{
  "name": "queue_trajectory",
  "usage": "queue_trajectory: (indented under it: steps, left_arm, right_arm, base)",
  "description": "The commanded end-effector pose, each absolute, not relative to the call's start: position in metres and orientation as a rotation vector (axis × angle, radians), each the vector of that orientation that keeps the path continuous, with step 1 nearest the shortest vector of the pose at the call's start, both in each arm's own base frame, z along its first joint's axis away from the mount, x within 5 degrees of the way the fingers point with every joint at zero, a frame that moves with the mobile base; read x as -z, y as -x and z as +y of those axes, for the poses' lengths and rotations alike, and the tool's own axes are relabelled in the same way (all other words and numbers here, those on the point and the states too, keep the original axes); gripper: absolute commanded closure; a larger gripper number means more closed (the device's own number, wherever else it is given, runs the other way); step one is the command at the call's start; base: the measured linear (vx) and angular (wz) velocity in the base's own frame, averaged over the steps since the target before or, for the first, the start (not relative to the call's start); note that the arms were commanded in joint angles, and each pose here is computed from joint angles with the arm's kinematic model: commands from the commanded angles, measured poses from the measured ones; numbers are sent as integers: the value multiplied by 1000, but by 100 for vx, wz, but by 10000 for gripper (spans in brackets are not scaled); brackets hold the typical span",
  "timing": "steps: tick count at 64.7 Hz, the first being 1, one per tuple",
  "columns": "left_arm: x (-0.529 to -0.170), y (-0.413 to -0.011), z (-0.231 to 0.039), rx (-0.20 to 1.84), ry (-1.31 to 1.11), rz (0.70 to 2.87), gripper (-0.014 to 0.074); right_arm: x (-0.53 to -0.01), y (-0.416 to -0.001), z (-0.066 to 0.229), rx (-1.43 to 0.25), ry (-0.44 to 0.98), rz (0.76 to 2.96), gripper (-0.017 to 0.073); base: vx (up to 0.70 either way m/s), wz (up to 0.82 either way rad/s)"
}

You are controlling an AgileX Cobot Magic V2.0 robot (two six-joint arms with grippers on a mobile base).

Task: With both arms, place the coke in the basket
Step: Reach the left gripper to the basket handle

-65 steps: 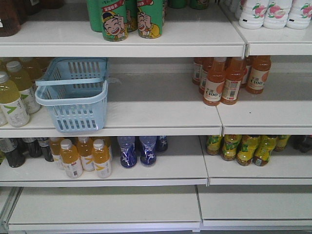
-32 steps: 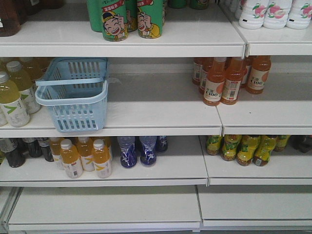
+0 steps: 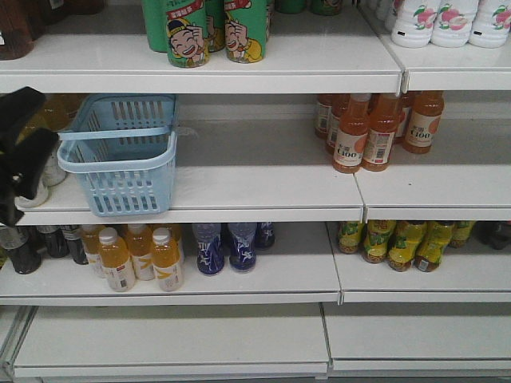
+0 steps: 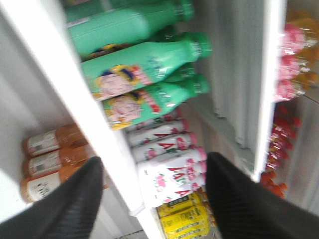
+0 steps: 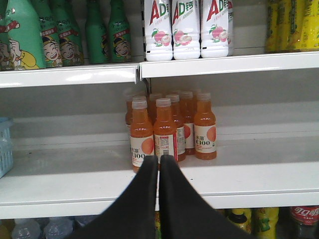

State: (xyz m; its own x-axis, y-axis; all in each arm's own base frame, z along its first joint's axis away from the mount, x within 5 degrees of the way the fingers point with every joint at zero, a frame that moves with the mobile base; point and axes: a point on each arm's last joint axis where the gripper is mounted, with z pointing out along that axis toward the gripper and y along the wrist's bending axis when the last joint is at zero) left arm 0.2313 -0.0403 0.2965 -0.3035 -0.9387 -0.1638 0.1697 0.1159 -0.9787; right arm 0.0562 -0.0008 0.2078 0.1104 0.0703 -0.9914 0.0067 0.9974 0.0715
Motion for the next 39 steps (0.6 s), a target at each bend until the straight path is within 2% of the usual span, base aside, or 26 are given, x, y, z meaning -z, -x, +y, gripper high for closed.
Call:
queue_trajectory:
  steps: [1,6,18,39]
  left_arm:
    - [-298,-254,-43,1518,822,1267,40]
    - [-284,-276,-45,1559,833,1243,13]
    - [-265,-325,-49,1581,860,1227,13]
    - [-236,-367,-44,1554,1012,1183,13]
  right_arm:
    - [-209,-55,-1,-35,-55,1390,564]
    - [-209,-55,-1,-35,-55,1390,564]
    - [-209,-55,-1,-35,-55,1390,564]
    - [-209,-55,-1,-35,-55,1390,564]
  base:
    - [0,0]
    - [0,0]
    - [0,0]
    - [0,0]
